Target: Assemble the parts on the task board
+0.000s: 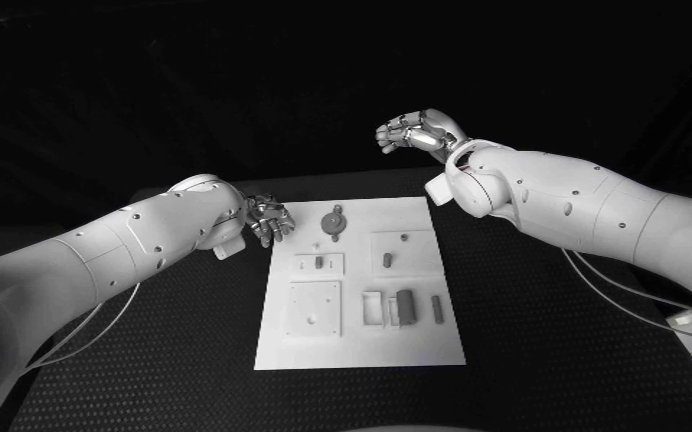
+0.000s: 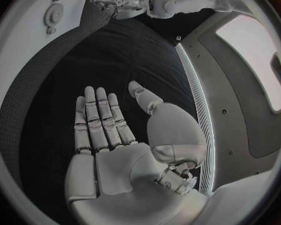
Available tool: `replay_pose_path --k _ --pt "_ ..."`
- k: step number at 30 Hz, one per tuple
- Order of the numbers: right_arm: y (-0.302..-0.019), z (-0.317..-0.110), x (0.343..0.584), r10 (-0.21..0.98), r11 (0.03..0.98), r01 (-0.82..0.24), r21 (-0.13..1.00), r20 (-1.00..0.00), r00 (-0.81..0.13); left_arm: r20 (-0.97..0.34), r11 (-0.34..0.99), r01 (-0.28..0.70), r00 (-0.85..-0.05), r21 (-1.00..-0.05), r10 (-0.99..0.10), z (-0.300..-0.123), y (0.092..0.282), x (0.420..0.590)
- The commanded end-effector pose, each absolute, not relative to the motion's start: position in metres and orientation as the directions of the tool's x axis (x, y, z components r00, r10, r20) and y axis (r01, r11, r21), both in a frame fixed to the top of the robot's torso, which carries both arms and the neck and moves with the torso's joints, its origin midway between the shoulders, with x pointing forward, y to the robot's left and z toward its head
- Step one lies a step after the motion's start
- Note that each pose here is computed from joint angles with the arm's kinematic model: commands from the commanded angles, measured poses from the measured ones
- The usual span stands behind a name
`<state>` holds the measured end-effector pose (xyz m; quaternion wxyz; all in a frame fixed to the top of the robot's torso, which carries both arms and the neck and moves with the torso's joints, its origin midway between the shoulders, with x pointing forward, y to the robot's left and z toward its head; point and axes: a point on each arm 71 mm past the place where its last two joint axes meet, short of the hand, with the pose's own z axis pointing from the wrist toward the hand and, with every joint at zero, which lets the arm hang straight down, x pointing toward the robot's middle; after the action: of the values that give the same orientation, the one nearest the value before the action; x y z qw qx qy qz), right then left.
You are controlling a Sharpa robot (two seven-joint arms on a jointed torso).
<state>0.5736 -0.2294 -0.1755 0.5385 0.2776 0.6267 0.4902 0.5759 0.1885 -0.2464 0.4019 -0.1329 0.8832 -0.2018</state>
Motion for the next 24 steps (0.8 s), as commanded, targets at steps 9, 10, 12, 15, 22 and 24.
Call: replay_pose_path --k 9,10,12,15,22,24 --pt "-0.226 -0.181 0.572 0.866 0.362 -0.176 0.915 -0.400 -0.300 -0.676 0.897 -0.089 -0.626 -0.433 -0.389 -0.237 0.177 0.564" --pt "-0.226 -0.182 0.572 0.866 0.363 -0.175 0.915 -0.400 -0.300 -0.675 0.899 -0.086 -0.631 -0.430 -0.383 -0.237 0.176 0.563" --pt "-0.226 -0.182 0.572 0.866 0.363 -0.174 0.915 -0.401 -0.299 -0.676 0.900 -0.081 -0.632 -0.427 -0.378 -0.237 0.174 0.560" --pt "-0.227 -0.182 0.571 0.866 0.364 -0.173 0.915 -0.401 -0.299 -0.684 0.909 -0.062 -0.638 -0.413 -0.354 -0.240 0.172 0.556" --pt "-0.227 -0.182 0.571 0.865 0.363 -0.174 0.915 -0.400 -0.301 -0.695 0.928 -0.032 -0.652 -0.372 -0.301 -0.253 0.169 0.546" --pt "-0.227 -0.182 0.571 0.865 0.363 -0.174 0.916 -0.400 -0.302 -0.698 0.932 -0.026 -0.655 -0.363 -0.290 -0.257 0.169 0.544"
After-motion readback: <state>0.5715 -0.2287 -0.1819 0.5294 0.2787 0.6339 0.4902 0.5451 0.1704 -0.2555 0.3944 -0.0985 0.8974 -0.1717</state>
